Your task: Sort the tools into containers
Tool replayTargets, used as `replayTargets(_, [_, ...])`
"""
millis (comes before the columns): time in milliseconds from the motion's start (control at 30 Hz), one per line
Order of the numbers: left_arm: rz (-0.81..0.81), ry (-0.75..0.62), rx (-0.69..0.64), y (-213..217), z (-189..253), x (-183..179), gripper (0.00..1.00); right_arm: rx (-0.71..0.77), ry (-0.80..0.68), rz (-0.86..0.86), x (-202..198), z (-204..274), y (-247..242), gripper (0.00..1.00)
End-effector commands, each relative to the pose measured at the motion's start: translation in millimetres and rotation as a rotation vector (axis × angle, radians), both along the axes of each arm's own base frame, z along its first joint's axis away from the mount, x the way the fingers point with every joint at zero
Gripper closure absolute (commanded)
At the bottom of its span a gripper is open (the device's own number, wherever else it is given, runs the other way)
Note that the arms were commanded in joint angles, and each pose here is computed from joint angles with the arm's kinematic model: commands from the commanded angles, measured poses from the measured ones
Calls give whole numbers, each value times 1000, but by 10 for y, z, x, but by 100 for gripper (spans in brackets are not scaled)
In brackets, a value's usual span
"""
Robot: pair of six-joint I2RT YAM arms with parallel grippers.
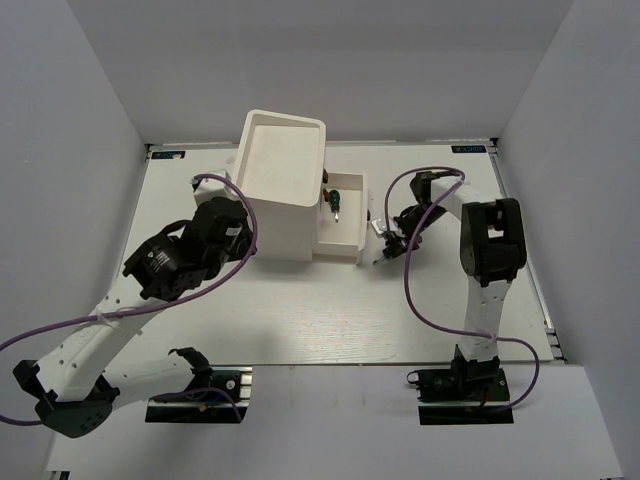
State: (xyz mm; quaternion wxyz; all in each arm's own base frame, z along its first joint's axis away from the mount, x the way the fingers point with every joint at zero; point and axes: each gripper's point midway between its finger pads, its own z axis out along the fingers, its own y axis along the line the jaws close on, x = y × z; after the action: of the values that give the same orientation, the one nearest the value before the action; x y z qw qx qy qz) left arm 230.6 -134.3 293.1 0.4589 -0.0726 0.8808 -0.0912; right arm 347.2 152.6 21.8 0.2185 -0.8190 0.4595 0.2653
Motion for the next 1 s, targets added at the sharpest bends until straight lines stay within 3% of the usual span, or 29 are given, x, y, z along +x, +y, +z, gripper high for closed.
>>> replayTargets(0, [100, -44, -10, 197, 71, -7, 51, 92, -189, 53, 259, 509, 76, 100])
replayTargets(100, [131, -86, -56, 242, 133, -9, 51, 150, -66, -156, 246, 938, 126, 100])
replayTargets(367, [244, -154, -54, 465, 271, 11, 45, 300, 113, -415, 162, 1644, 420, 100])
replayTargets(567, [316, -24, 49, 487, -162, 147, 35, 289, 213, -671, 548, 1625, 945, 100])
replayTargets(800, [478, 9, 20, 831, -373, 366, 30, 178, 299, -924, 959, 1423, 1394, 100])
replayTargets(833, [483, 30, 29, 856, -447, 416, 30, 174, 278, -943, 1048, 1453, 1421, 93])
replayTargets(867, [468, 65, 22, 846, -558, 440, 30, 163, 289, -948, 1054, 1404, 1431, 70])
replayTargets(967, [457, 108, -6, 910, -772, 618, 31, 148, 295, -952, 1002, 1403, 1393, 49])
